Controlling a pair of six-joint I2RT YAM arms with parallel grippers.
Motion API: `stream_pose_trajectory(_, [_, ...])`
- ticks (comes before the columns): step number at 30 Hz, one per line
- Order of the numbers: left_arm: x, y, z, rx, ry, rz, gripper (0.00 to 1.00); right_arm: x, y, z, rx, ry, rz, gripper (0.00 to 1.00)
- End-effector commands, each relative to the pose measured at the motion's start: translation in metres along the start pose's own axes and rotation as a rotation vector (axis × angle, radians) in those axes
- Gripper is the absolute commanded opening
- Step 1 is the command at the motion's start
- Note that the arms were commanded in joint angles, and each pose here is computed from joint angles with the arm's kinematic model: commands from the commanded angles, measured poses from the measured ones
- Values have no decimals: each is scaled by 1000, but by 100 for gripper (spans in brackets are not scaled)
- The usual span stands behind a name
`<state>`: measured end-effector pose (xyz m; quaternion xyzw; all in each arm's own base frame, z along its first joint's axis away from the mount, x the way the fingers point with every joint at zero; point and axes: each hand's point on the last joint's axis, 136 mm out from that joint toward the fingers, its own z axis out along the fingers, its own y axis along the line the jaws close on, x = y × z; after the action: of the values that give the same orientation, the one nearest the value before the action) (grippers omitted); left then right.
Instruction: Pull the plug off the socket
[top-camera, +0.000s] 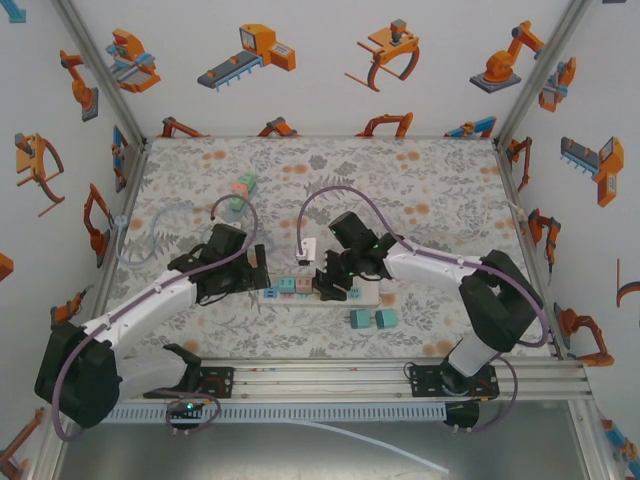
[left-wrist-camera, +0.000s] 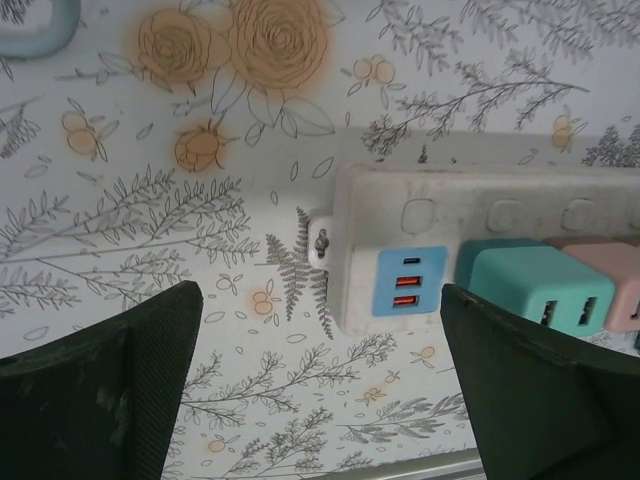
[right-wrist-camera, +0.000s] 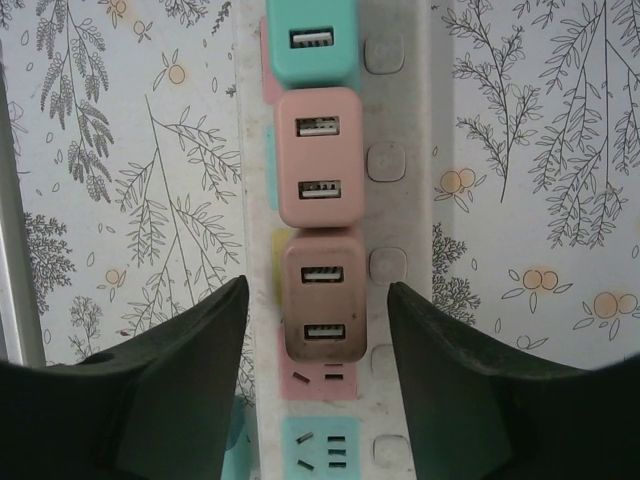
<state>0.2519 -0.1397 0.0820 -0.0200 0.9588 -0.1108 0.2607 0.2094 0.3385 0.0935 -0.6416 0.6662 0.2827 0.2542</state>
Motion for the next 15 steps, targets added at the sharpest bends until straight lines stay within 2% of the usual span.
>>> stream_pose_trajectory(1, [13,2,6,13,41,-62,91,-14,-2,-2,10,-37,-26,48])
stream_pose_trajectory(4, [19,3,11,11,65,-72,87,-16,-2,-2,19,-38,-32,42])
stream_pose_trajectory(11, [28,9,21,-34,99,-82,79,-25,0,-5,14,-74,-32,37])
stream_pose_trajectory(15, [31,10,24,-47,113,-79,77,-31,2,-7,13,-104,-34,31])
